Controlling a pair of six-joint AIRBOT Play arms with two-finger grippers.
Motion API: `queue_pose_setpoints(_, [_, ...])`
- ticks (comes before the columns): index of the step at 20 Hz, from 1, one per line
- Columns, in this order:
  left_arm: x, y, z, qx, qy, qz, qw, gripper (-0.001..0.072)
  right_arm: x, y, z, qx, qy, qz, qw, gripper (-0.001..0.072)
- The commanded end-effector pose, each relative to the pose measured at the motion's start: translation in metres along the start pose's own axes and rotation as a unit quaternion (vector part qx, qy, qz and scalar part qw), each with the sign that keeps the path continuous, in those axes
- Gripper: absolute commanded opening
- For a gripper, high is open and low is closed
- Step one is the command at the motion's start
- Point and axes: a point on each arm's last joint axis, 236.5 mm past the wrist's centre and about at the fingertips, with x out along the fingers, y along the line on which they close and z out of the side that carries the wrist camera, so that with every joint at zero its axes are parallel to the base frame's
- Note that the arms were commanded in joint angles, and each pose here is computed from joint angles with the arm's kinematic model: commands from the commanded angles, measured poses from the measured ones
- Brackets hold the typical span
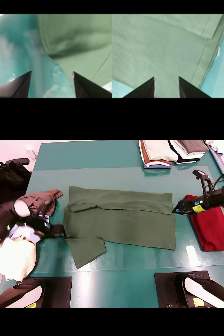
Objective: Fold the shirts.
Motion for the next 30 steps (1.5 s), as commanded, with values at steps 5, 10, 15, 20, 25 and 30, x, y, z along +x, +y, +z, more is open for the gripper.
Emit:
queue_pose_setpoints(5, [0.038, -0.037, -0.008, -0.081, -0.058, -0.119, 0.988, 0.0601, -0.001, 0.007, -0.009, 0.002, -0.010, 0.009, 1.000, 0.0345])
queue_pose_setpoints(10, [0.044, -0.060, -0.013, -0.038, -0.058, -0.120, 0.990, 0.0551, -0.001, 0.010, -0.011, 0.005, -0.005, 0.018, 1.000, 0.0345])
queue_pose_setpoints(15, [0.019, -0.064, -0.011, 0.008, -0.061, -0.108, 0.992, 0.0030, 0.009, -0.046, -0.066, 0.090, 0.066, -0.016, 0.994, 0.0345])
queue_pose_setpoints(20, [0.007, -0.069, -0.011, 0.019, -0.075, -0.112, 0.991, 0.0030, 0.045, -0.086, -0.158, 0.247, 0.145, 0.000, 0.958, 0.0529])
queue_pose_setpoints(25, [0.007, -0.069, -0.011, 0.019, -0.077, -0.112, 0.991, 0.0030, 0.088, -0.057, -0.163, 0.264, 0.157, 0.062, 0.950, 0.0436])
queue_pose_setpoints(30, [0.009, -0.063, -0.025, 0.032, -0.046, -0.098, 0.994, 0.0029, 0.101, -0.035, -0.131, 0.182, 0.149, 0.053, 0.971, 0.0123])
